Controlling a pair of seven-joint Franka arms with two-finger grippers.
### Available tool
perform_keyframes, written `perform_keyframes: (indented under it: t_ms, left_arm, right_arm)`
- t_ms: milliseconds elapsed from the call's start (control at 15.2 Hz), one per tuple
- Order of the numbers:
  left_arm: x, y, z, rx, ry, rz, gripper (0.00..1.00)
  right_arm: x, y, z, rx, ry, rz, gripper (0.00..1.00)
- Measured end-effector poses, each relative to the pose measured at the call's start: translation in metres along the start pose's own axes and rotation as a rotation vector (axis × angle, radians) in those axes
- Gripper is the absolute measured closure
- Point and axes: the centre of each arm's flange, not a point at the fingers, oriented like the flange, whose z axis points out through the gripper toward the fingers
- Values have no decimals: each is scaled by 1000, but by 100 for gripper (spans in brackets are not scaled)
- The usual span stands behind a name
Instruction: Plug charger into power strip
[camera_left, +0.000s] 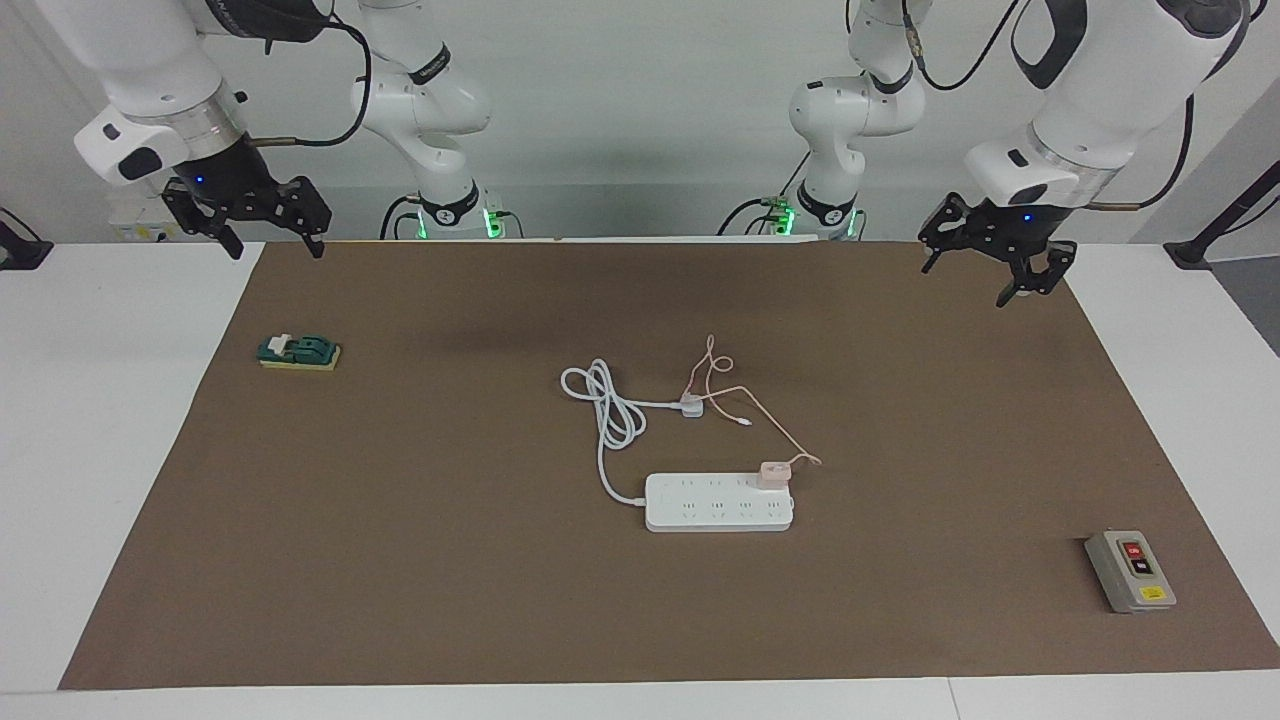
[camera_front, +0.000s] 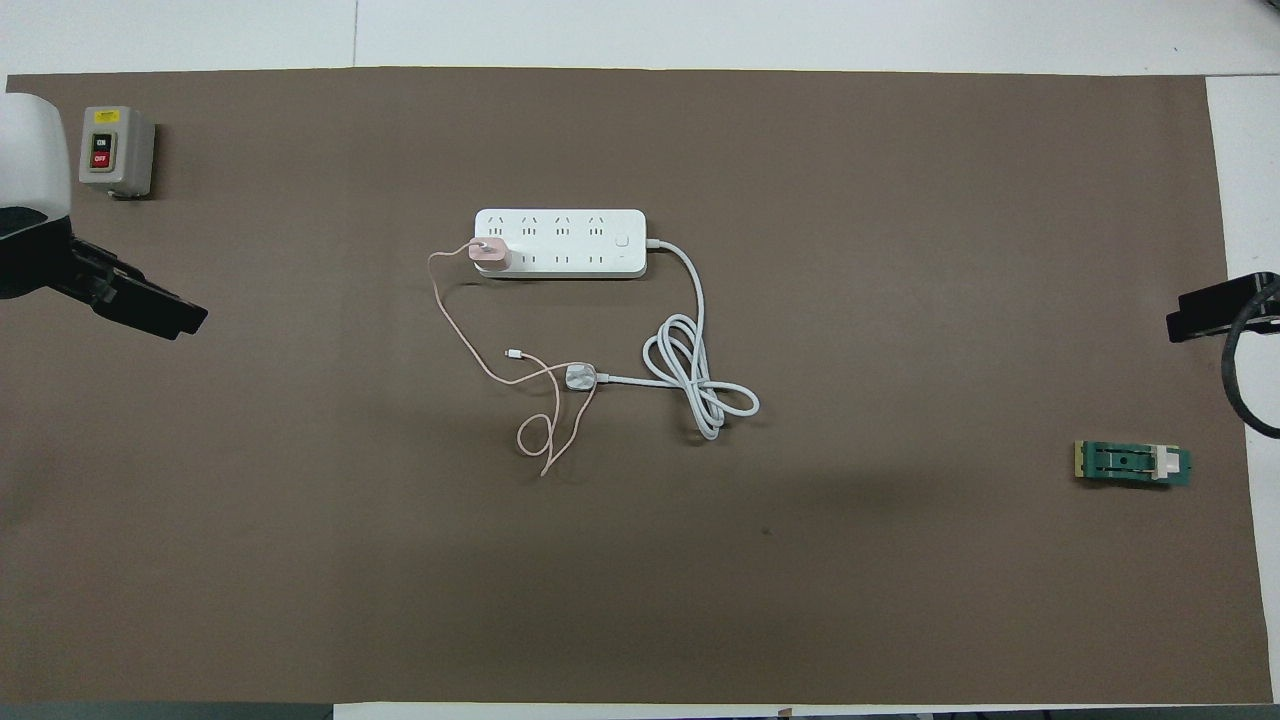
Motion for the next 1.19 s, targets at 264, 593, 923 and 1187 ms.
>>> perform_keyframes:
  t_ms: [264,593,923,1187]
  left_arm:
    - [0,5,0,8,-6,-48,0]
    - [-4,6,-7,25,2,-136,0]
    - [-6,3,-6,38,-7,-311,0]
    - [-11,0,-3,31,-34,-349,0]
  right_arm:
    - [0,1,0,0,0,2,0]
    - [0,1,0,0,-1,1,0]
    - [0,-2,0,0,-2,-3,0]
    - [0,-2,0,0,-2,-3,0]
